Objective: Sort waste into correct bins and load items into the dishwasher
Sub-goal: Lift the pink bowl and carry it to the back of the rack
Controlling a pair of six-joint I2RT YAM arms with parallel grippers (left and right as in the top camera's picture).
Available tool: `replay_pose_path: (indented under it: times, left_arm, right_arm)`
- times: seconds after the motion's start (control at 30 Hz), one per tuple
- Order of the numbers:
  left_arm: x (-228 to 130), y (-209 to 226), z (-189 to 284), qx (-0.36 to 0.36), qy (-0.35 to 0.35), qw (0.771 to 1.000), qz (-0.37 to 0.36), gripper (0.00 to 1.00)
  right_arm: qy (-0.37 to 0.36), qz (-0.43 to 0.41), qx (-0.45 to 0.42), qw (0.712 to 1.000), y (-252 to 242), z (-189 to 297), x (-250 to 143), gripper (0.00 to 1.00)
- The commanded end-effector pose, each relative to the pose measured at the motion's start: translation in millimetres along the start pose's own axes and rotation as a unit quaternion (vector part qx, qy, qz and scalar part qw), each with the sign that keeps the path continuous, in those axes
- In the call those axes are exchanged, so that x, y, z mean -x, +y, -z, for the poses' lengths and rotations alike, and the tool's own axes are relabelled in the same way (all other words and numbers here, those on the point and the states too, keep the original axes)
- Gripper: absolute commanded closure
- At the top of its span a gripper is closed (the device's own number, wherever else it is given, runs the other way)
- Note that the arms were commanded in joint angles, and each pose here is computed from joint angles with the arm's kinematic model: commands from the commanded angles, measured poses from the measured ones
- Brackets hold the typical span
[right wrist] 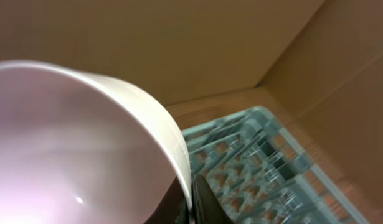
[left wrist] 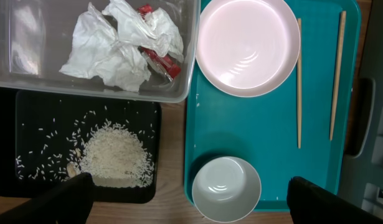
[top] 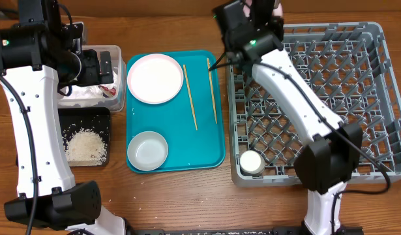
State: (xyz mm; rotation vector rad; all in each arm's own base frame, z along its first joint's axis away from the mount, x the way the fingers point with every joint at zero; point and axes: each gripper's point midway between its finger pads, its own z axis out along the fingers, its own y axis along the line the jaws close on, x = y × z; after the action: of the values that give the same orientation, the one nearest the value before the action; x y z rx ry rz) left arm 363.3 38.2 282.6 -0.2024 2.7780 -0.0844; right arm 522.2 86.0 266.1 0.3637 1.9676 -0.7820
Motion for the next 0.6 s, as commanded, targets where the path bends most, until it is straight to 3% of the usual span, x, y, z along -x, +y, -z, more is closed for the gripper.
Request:
replay_pose_path:
  times: [0.0, 0.27, 0.57]
  left_arm:
    - [3.0, -3.0, 11.9, -0.007, -0.02, 1.0, -0.008, 0.0]
    - [3.0, -3.0, 11.8, -0.007, -0.02, 1.0, -0.008, 0.0]
    - [3.0, -3.0, 11.8, -0.007, -0.02, 1.0, -0.008, 0.0]
  right_arm:
    - [-0.025, 0.072, -0.055, 0.996, -7.6, -13.4, 10.1, 0.96]
    - [-0.049, 0.091, -0.051, 0.993, 18.6, -26.2, 14.7, 0.96]
    - [-0.025, 0.177, -0.086, 0.98, 39.2, -52.5, -25.4, 0.96]
